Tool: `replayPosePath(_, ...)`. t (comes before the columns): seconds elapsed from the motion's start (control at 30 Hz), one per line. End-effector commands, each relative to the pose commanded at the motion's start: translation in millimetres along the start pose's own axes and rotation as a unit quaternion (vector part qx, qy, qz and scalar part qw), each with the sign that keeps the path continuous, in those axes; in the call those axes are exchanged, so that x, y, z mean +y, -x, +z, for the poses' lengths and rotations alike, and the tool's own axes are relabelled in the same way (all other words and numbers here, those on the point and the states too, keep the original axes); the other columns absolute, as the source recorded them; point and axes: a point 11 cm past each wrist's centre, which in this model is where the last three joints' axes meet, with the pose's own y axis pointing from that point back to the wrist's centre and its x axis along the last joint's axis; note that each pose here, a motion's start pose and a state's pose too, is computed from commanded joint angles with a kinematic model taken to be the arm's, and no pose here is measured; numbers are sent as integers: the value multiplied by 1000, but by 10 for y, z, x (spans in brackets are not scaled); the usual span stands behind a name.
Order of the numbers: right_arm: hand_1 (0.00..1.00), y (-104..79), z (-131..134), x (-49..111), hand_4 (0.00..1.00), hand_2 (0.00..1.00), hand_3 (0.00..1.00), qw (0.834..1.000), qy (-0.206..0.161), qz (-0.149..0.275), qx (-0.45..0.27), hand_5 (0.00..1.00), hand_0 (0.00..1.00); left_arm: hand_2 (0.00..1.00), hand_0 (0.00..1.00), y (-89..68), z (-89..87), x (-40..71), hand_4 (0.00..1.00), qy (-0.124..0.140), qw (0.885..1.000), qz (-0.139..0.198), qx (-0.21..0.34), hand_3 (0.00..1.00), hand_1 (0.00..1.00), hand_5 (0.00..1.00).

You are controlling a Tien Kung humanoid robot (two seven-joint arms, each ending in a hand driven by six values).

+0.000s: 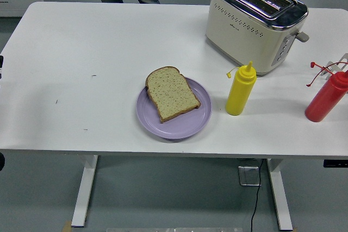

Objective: Pick up the cup,pour liquid into bread,place the cup on the desk

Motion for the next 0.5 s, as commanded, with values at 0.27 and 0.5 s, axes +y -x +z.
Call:
replayPosePath(0.27, 781, -68, 50, -13, 521, 805, 827, 1000, 4, 9, -6, 437, 806, 861, 825, -5, -3, 4, 653, 0, 1000, 1, 1, 819, 818, 998)
replayPosePath(0.5, 780, -88, 54, -23, 512, 801, 825, 1000, 4, 12, -5, 447, 803, 861, 825, 5, -1, -3, 652, 1, 1000, -1, 1, 820, 818, 998)
